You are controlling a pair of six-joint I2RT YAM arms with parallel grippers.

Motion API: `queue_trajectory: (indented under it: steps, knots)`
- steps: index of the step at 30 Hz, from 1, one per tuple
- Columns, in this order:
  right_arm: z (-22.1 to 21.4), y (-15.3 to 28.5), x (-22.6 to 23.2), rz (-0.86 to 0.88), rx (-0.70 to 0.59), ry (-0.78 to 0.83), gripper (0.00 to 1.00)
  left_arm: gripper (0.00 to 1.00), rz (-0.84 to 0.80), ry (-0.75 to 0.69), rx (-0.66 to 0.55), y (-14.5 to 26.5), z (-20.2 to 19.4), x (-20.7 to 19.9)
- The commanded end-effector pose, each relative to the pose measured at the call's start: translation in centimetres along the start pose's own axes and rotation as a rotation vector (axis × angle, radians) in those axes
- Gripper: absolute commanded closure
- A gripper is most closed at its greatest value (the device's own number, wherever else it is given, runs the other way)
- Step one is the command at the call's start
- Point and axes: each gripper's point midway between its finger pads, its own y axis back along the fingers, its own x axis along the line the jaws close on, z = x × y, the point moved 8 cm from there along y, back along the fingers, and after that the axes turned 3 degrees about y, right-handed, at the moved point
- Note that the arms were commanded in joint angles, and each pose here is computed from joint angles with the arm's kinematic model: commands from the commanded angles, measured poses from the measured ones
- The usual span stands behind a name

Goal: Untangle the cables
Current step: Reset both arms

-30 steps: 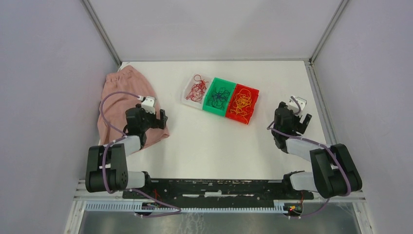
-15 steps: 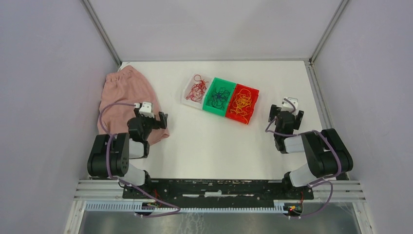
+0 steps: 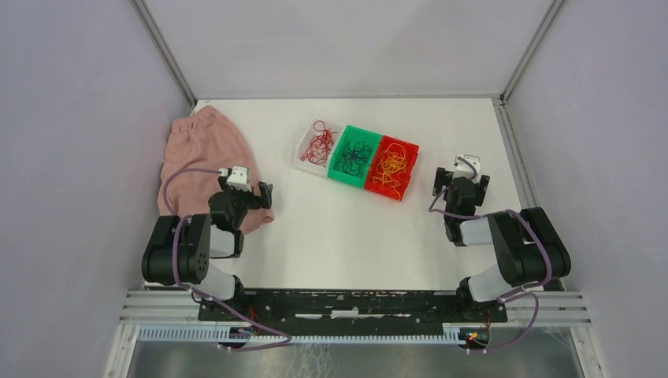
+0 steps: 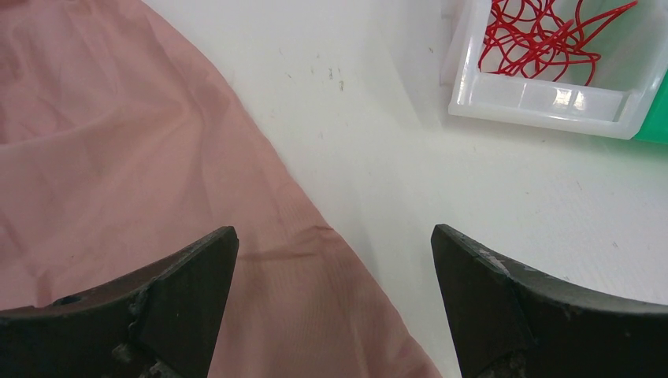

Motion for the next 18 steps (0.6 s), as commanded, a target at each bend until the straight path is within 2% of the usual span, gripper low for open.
queue_trajectory:
  steps: [1,18]
  knots:
    - [1.83,-0.49,0.07,-0.001,-0.066,-0.032,0.01,0.01,0.012,-0.007,-0.086,-0.63,1.77,0.2]
    - [1.79,-0.54,0.14,0.003,-0.062,-0.03,0.01,0.01,0.015,-0.007,-0.082,-0.69,1.72,0.22]
